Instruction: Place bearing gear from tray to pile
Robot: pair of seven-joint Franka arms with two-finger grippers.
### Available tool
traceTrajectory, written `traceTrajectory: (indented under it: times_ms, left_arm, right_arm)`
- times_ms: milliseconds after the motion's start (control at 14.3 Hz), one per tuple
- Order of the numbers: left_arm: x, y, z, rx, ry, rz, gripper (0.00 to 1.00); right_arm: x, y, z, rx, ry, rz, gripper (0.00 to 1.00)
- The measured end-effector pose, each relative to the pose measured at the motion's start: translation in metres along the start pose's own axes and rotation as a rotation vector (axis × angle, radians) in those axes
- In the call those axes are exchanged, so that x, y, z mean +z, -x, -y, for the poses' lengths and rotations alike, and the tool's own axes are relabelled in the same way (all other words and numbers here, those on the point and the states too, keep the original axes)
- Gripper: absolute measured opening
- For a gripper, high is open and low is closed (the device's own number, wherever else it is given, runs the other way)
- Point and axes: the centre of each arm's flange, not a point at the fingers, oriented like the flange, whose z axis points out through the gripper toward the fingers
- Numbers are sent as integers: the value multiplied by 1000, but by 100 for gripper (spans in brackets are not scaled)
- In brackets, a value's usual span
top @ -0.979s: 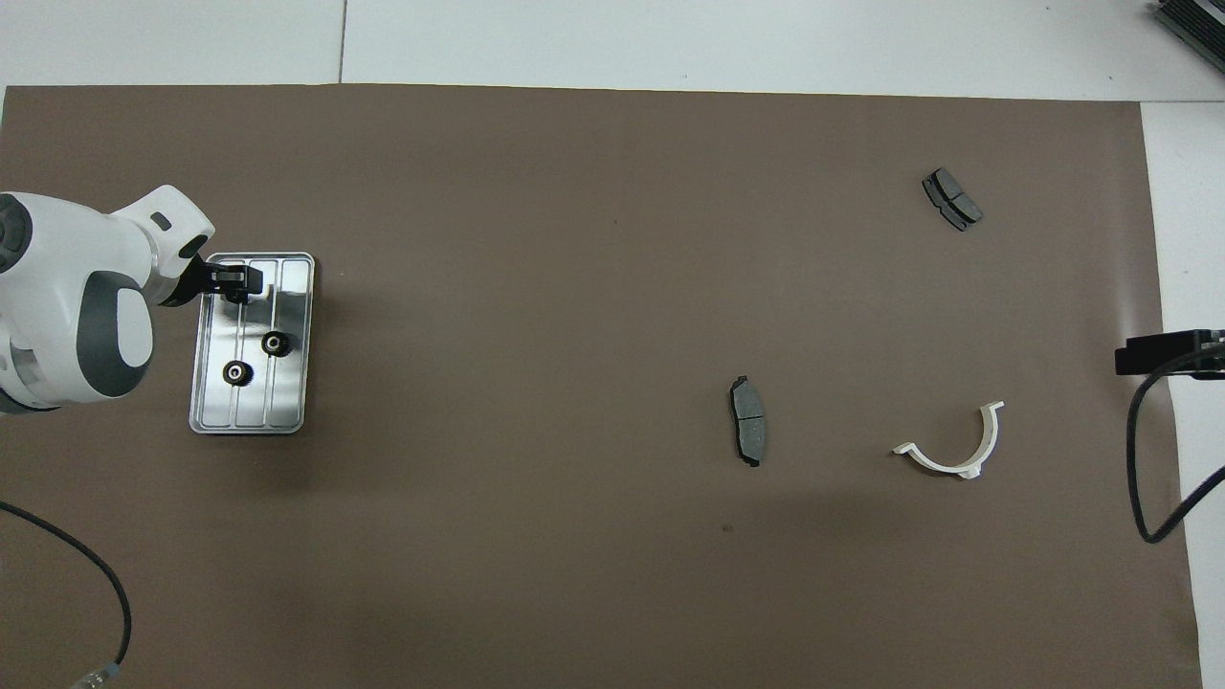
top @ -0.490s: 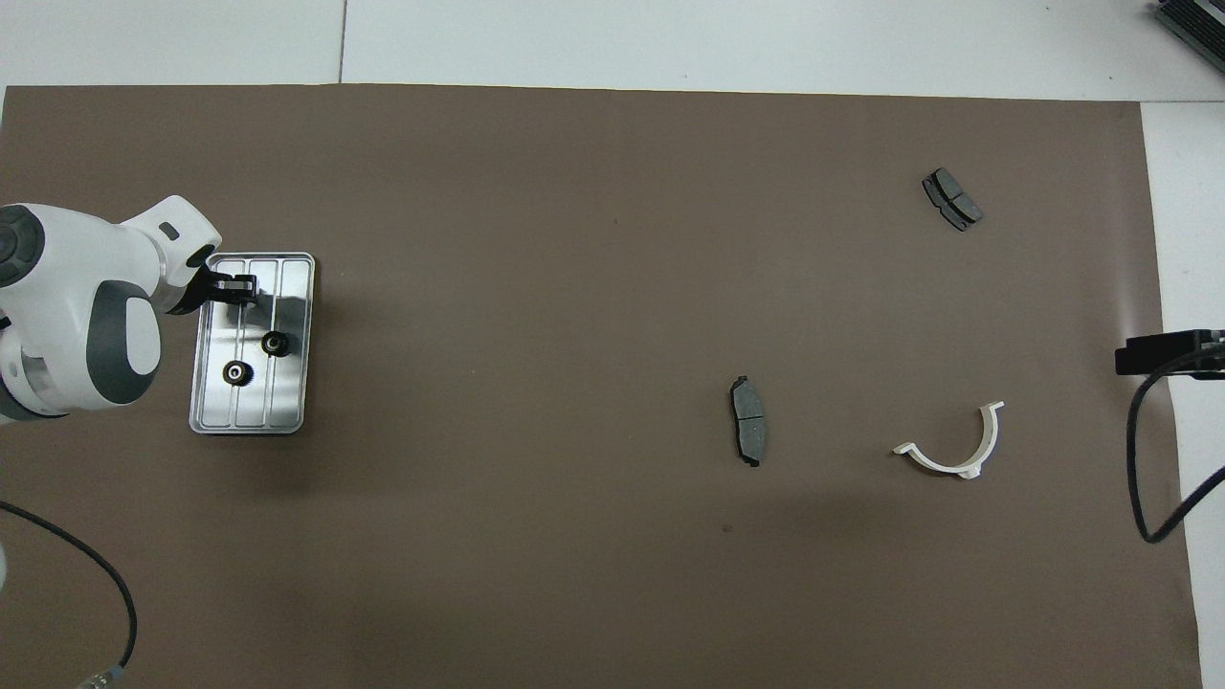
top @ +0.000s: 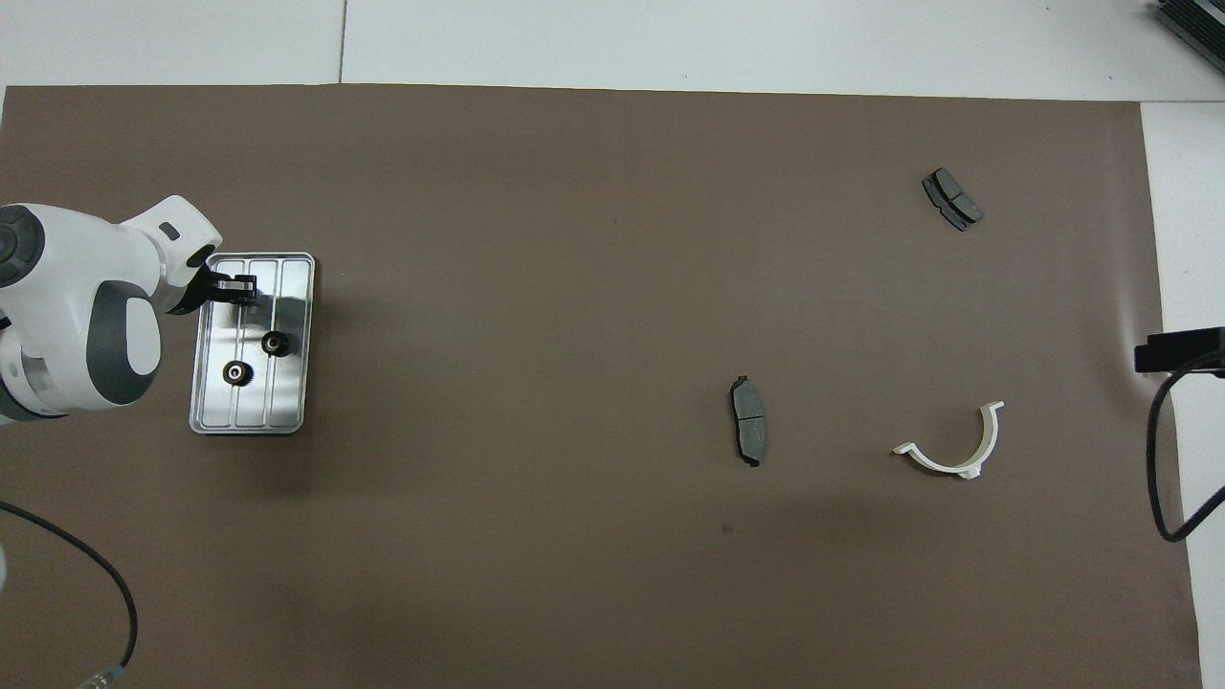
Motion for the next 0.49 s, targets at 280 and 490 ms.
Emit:
traceTrajectory:
  times_ms: [280, 490]
  left_arm:
    - [-6, -3, 0, 1, 1, 7, 24]
    - [-41, -23, -14, 26, 8, -9, 24]
  right_arm:
    - [-2, 0, 4, 7, 0, -4, 100]
    - [-2, 0, 9, 44, 0, -4, 100]
